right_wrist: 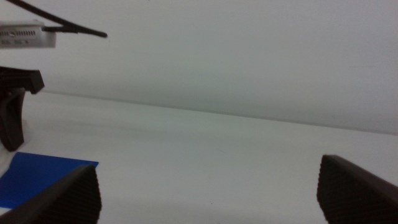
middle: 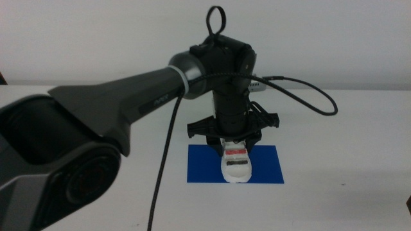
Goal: Use one arm to grab the shoe from the table and place it on the mat.
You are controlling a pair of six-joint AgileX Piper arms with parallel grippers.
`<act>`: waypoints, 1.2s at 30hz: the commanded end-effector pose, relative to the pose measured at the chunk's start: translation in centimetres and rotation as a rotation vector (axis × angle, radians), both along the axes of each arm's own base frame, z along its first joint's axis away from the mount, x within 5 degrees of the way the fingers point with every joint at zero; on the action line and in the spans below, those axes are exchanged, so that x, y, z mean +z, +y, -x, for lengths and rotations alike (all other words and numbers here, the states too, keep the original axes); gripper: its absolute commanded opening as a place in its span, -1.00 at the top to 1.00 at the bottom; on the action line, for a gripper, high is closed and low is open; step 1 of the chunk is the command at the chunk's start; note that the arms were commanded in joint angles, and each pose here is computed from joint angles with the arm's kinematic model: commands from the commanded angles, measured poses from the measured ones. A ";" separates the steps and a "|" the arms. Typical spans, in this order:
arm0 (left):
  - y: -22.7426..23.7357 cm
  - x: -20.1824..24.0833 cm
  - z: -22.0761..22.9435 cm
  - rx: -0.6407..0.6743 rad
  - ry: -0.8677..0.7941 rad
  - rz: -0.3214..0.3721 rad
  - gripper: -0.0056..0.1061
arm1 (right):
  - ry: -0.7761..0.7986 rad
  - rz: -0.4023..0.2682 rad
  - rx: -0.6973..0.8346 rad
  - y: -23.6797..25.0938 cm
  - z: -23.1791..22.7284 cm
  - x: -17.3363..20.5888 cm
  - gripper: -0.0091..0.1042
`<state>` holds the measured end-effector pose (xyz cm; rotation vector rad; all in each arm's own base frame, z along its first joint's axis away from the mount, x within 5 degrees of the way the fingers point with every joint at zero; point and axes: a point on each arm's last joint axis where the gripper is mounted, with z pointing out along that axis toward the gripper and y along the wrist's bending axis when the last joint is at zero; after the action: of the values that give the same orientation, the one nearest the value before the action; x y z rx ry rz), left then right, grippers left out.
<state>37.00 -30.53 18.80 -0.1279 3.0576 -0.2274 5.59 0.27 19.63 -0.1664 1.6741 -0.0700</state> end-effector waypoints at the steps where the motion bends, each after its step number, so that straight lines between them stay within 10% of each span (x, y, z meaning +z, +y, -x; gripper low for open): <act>1: 0.4 -0.3 0.6 -0.017 0.081 -0.063 0.83 | -0.002 0.001 0.000 0.0 0.1 -1.2 -0.80; 5: 0.6 -0.4 0.4 -0.250 0.038 -0.103 0.83 | -0.002 0.001 0.000 0.0 0.1 -1.2 -0.80; 10: 0.6 -1.0 0.8 -1.099 -0.026 -0.111 0.83 | -0.002 0.001 0.000 0.0 0.1 -1.2 -0.80; 13: 0.5 -1.1 1.0 -1.345 -0.049 -0.090 0.84 | -0.002 0.001 0.000 0.0 0.1 -1.2 -0.80; 21: 0.5 -1.1 1.0 -1.600 -0.088 -0.082 0.84 | -0.002 0.001 0.000 0.0 0.1 -1.2 -0.80; 36: 0.1 -2.8 0.5 -1.603 -0.107 -0.090 0.84 | -0.002 0.001 0.000 0.0 0.1 -1.2 -0.80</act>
<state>36.87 -30.61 16.30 2.1046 2.2056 -0.0969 5.59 0.27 19.63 -0.1664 1.6741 -0.0700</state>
